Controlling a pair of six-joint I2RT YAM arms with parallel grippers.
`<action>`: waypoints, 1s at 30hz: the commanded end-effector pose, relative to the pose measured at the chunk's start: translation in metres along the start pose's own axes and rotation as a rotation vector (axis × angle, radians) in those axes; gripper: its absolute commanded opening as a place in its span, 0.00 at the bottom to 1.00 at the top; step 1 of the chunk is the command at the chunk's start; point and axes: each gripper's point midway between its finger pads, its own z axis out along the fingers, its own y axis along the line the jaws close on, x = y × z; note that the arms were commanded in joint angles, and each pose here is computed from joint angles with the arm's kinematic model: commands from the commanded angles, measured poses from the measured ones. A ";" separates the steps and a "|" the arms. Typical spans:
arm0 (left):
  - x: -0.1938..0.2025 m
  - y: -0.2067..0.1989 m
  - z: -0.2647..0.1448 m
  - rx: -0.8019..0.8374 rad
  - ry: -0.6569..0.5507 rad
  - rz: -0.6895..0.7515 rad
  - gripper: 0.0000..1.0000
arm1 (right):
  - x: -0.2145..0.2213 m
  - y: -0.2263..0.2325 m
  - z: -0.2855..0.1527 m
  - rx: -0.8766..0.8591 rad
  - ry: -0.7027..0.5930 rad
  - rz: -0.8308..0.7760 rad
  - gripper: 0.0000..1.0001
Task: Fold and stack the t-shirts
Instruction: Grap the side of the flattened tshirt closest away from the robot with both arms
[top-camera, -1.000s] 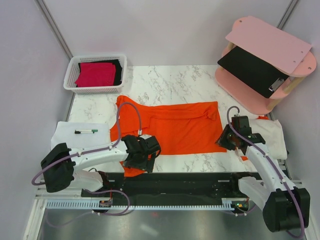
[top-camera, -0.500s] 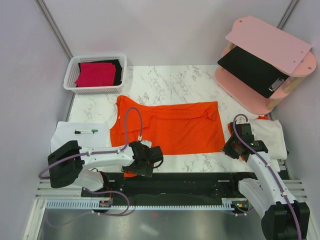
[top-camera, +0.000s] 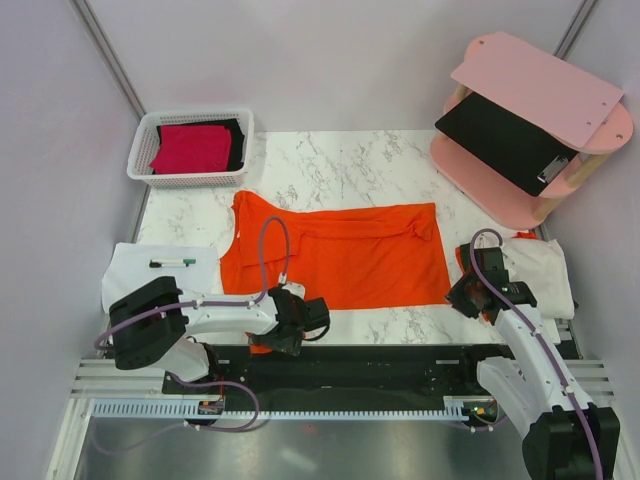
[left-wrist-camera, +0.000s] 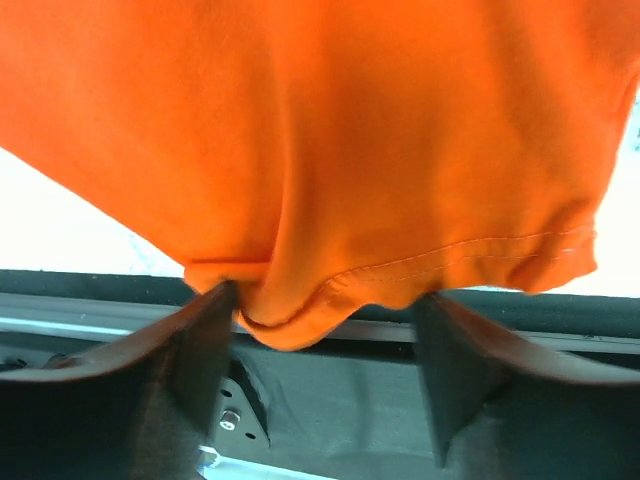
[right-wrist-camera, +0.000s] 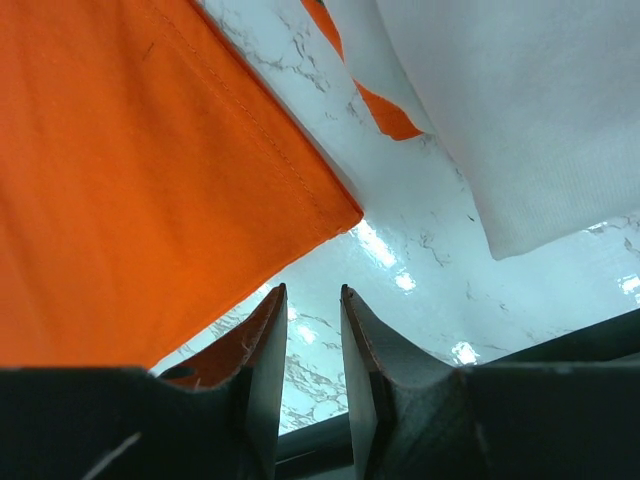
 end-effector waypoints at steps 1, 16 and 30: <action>-0.011 0.002 0.004 -0.023 -0.074 -0.028 0.63 | -0.011 0.004 -0.001 -0.001 -0.046 0.050 0.35; -0.016 0.005 -0.003 -0.020 -0.101 -0.080 0.02 | 0.006 0.000 0.002 0.033 0.051 0.057 0.37; -0.018 0.004 -0.007 -0.004 -0.113 -0.086 0.02 | 0.003 0.003 0.027 0.038 0.036 0.092 0.38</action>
